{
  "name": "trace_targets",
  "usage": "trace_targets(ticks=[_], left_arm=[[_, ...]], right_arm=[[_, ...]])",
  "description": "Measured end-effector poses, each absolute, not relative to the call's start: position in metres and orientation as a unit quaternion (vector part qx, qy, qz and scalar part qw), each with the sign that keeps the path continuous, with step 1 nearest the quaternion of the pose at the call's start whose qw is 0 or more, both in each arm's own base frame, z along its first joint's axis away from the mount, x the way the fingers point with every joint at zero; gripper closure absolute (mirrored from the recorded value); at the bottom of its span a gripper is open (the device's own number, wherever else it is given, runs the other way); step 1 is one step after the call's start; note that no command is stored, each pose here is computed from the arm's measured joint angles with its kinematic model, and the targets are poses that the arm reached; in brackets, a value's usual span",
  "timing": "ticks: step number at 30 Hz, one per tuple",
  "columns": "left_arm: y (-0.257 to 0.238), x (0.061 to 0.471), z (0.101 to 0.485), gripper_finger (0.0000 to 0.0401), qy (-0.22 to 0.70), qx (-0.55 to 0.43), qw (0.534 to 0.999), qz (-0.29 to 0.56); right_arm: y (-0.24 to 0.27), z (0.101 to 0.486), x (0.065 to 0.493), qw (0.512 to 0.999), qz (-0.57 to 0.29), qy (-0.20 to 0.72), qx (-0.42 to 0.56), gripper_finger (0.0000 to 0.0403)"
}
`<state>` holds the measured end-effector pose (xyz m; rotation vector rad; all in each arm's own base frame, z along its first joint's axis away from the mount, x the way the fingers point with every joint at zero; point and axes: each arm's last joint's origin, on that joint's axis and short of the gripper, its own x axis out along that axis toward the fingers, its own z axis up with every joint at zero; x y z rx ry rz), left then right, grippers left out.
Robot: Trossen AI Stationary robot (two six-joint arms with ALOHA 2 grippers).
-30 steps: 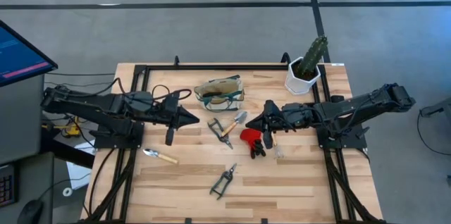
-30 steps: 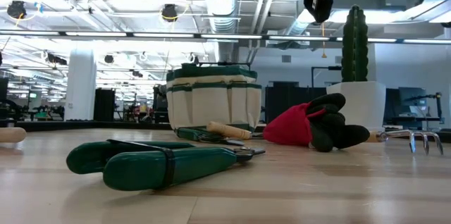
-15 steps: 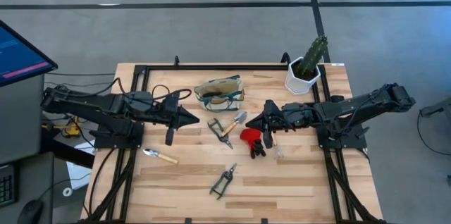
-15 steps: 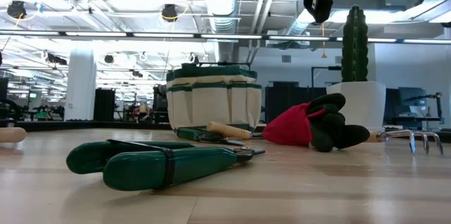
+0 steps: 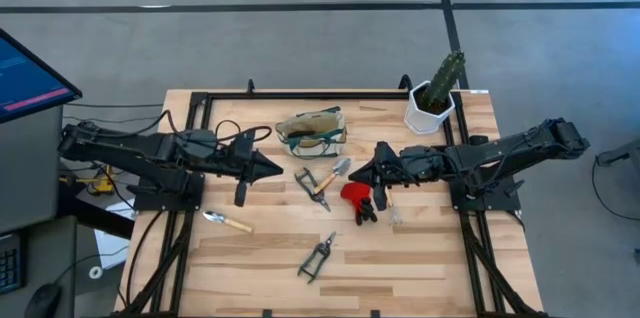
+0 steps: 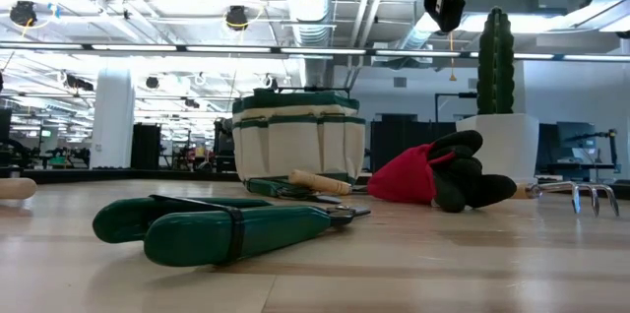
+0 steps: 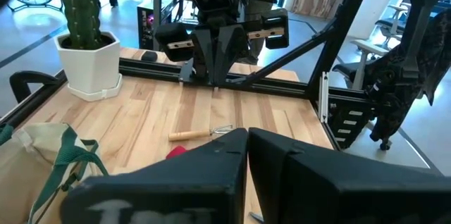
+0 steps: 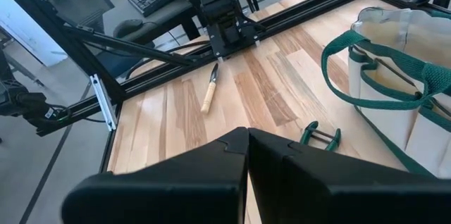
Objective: Pick & Place Garden tools in Gardening bag
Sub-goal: Put the red gloves into the brown gardening bag
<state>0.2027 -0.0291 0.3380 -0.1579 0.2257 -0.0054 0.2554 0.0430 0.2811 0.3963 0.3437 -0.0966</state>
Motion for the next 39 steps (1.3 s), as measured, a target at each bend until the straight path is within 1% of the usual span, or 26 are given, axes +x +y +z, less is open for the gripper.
trace_targets(ticks=[26,30,35,39], left_arm=[[-0.029,0.203,0.338,0.0398,0.113,-0.078,0.991,0.000],[-0.029,0.203,0.338,0.0399,0.113,-0.079,0.991,-0.001],[-0.029,0.203,0.338,0.0399,0.113,-0.079,0.990,-0.001],[-0.029,0.203,0.338,0.0399,0.113,-0.079,0.990,-0.001]], right_arm=[[0.043,0.281,0.255,0.964,-0.048,0.170,0.198,0.0403],[0.041,0.278,0.254,0.944,-0.070,0.182,0.265,0.0403],[0.040,0.265,0.248,0.917,-0.109,0.241,0.299,0.0403],[0.038,0.257,0.242,0.888,-0.161,0.274,0.332,0.0403]])
